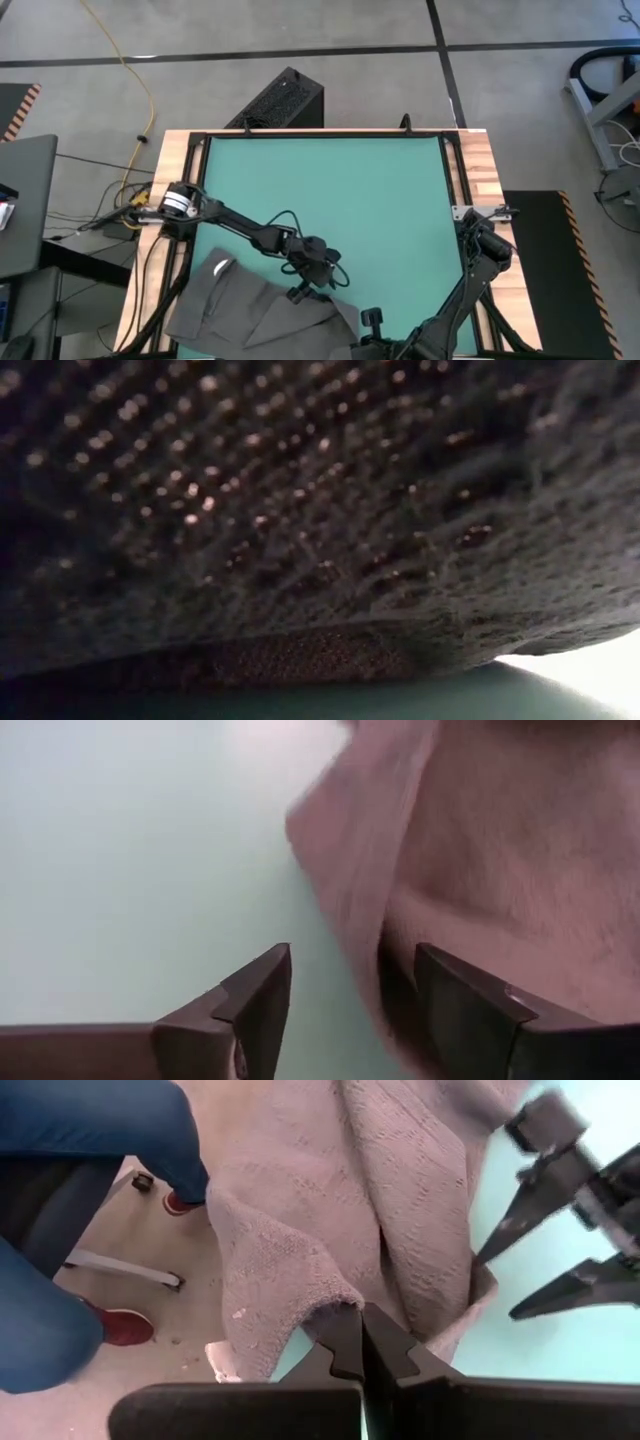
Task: Roll towel
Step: Roll the gray towel
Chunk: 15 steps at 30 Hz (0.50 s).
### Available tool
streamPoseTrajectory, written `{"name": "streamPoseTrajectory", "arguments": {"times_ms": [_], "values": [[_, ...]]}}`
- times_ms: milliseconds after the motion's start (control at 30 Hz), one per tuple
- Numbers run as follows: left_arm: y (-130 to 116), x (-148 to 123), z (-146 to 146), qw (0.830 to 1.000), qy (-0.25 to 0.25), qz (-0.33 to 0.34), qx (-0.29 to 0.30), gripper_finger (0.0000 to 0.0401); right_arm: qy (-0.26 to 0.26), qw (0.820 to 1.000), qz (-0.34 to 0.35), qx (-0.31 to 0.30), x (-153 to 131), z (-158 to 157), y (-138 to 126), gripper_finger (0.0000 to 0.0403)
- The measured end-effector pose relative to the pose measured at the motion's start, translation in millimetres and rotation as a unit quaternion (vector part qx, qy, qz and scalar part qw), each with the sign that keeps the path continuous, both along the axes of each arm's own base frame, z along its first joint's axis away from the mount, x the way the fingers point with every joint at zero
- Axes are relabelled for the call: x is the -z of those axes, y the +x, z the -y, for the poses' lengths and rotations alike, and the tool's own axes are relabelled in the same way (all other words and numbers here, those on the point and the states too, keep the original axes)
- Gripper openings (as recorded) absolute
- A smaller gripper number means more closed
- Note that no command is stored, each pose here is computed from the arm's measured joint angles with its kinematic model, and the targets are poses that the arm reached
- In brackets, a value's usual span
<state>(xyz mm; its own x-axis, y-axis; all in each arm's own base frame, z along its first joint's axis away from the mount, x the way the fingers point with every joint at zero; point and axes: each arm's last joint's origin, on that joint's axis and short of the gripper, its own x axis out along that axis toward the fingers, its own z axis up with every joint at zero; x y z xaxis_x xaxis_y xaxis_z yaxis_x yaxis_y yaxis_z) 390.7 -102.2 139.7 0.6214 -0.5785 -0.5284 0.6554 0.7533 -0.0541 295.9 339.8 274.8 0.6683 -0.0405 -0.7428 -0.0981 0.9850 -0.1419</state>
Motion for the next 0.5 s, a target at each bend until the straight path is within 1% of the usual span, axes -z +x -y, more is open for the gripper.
{"name": "streamPoseTrajectory", "arguments": {"times_ms": [133,200,300,400,500], "values": [[4,14,0,1.000,-0.003,-0.013,-0.002,0.0170,0.003,1.000,0.003,0.000,-1,0,0,0.0010],[6,20,1,1.000,-0.010,-0.026,0.007,0.0154,0.002,1.000,0.003,-0.002,-1,0,1,0.0010],[10,21,2,0.999,-0.011,-0.031,0.009,0.0124,-0.002,1.000,0.007,-0.012,-1,-1,1,0.0010],[13,17,2,0.999,0.000,-0.047,-0.001,0.0079,-0.008,1.000,0.008,-0.014,-1,-1,1,0.0010],[14,9,0,0.996,0.034,-0.081,-0.009,0.0021,-0.019,1.000,0.012,-0.008,-1,0,1,0.0010]]}}
